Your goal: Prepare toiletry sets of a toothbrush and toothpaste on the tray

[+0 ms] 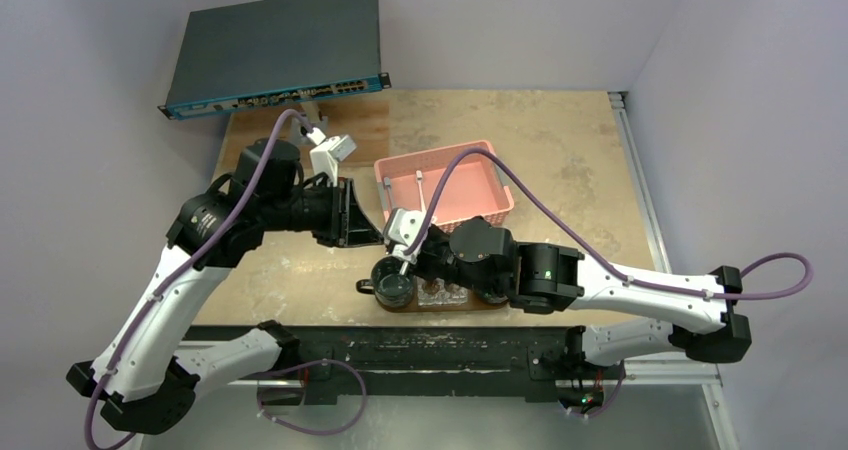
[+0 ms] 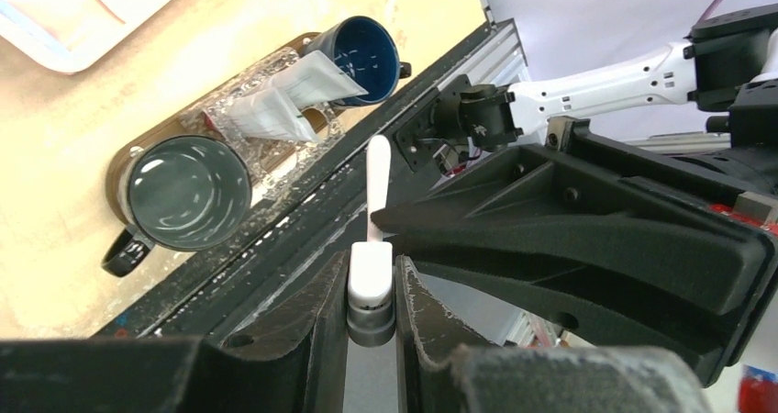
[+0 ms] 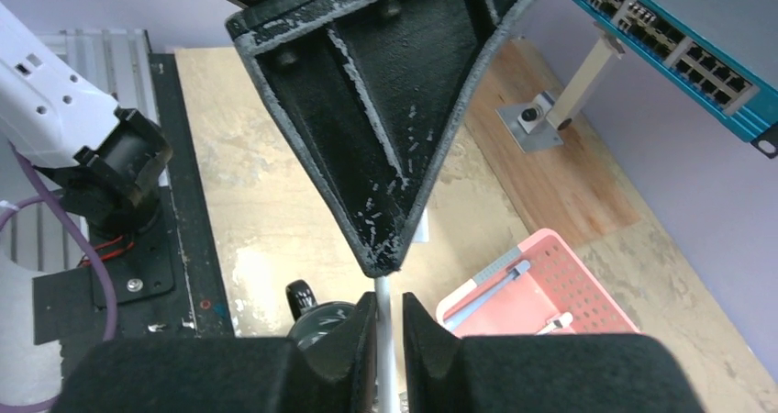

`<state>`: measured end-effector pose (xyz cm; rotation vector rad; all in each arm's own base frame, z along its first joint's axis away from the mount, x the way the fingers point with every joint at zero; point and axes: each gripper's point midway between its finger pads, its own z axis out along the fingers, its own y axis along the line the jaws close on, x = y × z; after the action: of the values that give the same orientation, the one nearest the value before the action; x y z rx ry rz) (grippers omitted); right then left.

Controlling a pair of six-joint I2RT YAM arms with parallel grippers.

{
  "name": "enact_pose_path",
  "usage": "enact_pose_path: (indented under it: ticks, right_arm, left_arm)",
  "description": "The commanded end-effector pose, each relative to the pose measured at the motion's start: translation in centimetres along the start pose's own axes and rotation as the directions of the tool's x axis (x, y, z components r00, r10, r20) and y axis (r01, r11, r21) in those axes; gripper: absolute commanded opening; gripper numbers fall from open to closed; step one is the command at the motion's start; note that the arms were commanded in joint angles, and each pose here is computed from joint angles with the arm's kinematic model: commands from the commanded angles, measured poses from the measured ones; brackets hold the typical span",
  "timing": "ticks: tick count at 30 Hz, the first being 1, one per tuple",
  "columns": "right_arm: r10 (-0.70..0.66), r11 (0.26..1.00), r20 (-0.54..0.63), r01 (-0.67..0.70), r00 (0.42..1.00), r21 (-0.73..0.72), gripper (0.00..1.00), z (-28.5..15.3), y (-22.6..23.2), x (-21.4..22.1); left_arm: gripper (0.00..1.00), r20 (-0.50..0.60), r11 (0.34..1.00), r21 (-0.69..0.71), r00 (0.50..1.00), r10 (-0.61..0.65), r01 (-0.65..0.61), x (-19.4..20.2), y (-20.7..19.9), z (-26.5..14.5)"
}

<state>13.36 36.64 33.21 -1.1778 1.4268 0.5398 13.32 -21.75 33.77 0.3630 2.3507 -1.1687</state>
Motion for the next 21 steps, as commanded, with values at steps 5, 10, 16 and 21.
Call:
enact_pose_path:
  ticks: [5,10,16,21]
  right_arm:
    - [0.075,0.988,0.061,-0.083,0.995,0.132,0.44,-1.6,-2.8,-1.8]
    - [0.121,0.952,0.058,-0.132,0.991,0.278,0.52,-2.7,-6.0,-1.1]
    - [0.255,0.879,0.054,-0.254,0.966,0.403,0.53,-3.4,-11.6,0.8]
    - [0.359,0.776,0.065,-0.336,0.931,0.535,0.57,-4.9,-17.0,2.7]
  left_arm:
    - [0.00,0.052,0.997,-0.062,0.998,0.045,-0.042,-0.1,1.0,-1.2]
    - [0.00,0.041,0.996,-0.070,0.997,0.064,-0.061,0.5,0.9,-1.5]
    - [0.00,0.015,0.987,-0.100,0.992,0.128,-0.125,1.5,0.5,-1.9]
    - [0.00,0.005,0.975,-0.158,0.988,0.156,-0.154,2.2,0.9,-2.1]
